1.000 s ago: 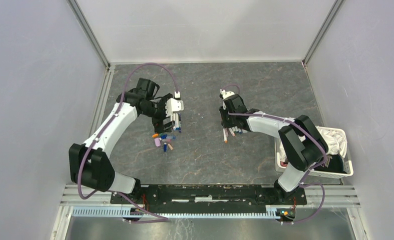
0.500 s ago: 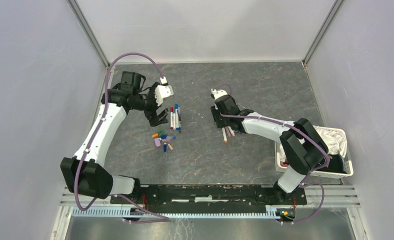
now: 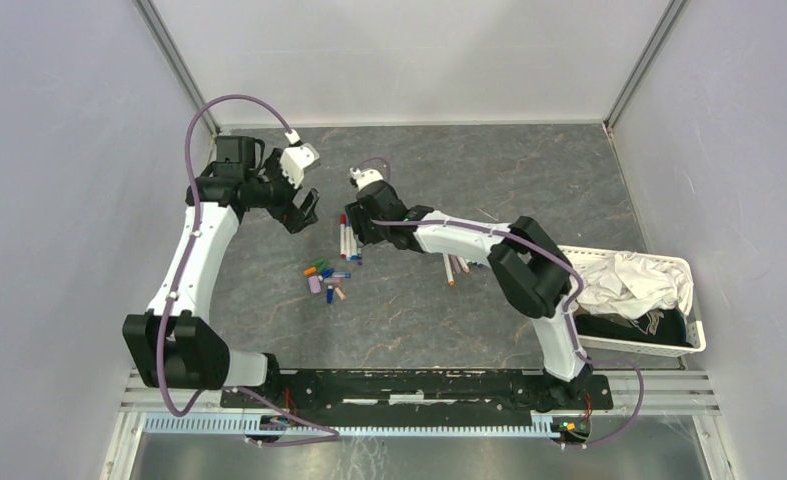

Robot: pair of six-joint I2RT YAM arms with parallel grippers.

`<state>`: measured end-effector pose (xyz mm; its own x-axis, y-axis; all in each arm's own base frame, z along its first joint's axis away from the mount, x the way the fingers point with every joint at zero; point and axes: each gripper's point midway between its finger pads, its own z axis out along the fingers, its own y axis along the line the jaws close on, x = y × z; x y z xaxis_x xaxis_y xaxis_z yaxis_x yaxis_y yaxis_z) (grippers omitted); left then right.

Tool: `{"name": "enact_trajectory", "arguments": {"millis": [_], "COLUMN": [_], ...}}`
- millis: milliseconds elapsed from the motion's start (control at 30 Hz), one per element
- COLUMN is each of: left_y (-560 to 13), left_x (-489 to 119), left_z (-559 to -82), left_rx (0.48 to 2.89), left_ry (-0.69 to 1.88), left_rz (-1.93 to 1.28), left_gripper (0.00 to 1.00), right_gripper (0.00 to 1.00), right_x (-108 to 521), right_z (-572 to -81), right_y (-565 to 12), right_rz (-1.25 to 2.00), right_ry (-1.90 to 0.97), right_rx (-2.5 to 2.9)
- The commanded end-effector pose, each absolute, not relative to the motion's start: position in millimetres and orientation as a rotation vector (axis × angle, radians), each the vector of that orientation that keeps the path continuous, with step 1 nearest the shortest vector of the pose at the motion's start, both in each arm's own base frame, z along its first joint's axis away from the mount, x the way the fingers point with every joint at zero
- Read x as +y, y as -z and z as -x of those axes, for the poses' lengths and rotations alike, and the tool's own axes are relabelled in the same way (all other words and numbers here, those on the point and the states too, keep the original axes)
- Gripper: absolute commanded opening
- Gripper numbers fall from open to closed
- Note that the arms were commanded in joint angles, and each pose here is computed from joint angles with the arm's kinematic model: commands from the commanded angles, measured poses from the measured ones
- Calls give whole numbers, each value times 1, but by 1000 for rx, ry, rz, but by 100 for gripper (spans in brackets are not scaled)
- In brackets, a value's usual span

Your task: Open the pen caps

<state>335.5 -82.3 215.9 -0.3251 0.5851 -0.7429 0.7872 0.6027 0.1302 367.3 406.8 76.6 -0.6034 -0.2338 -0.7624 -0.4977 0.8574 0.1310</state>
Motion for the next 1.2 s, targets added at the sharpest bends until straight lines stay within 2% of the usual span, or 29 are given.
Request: {"name": "enact_trajectory", "arguments": {"millis": [0,67,167,200,233,667,1167], "left_y": [-194,-177,-161,-159,-157,-178,-198], "left_x": [-47,-23,-8,-5,-3,6,3], "left_z": [-371,-384,-385,-384,-382,-368,-362], "left_rx": [2173,2238,2307,2316,2319,2248,2195], "left_ry": [220,173,267,305,324,286,275], "left_rz": [-844,-756,-694,-680,-675,-705,-743], "left_gripper": [100,98,94,94,94,97,97], "right_gripper": [65,70,87,97,98,98,98], "right_x": [430,439,446,447,449,460,429], "right_z": [-384,-387,-392,-394,-394,-404,-392], "right_y": [-82,-80,-78,-78,-77,-58,-20], "right_rz": [468,454,423,409,403,389,423], "right_ry": [-437,-451,-387,-370,-356,-152,-9], "right_rx": [2208,2205,2205,2199,2193,2152,2200]}}
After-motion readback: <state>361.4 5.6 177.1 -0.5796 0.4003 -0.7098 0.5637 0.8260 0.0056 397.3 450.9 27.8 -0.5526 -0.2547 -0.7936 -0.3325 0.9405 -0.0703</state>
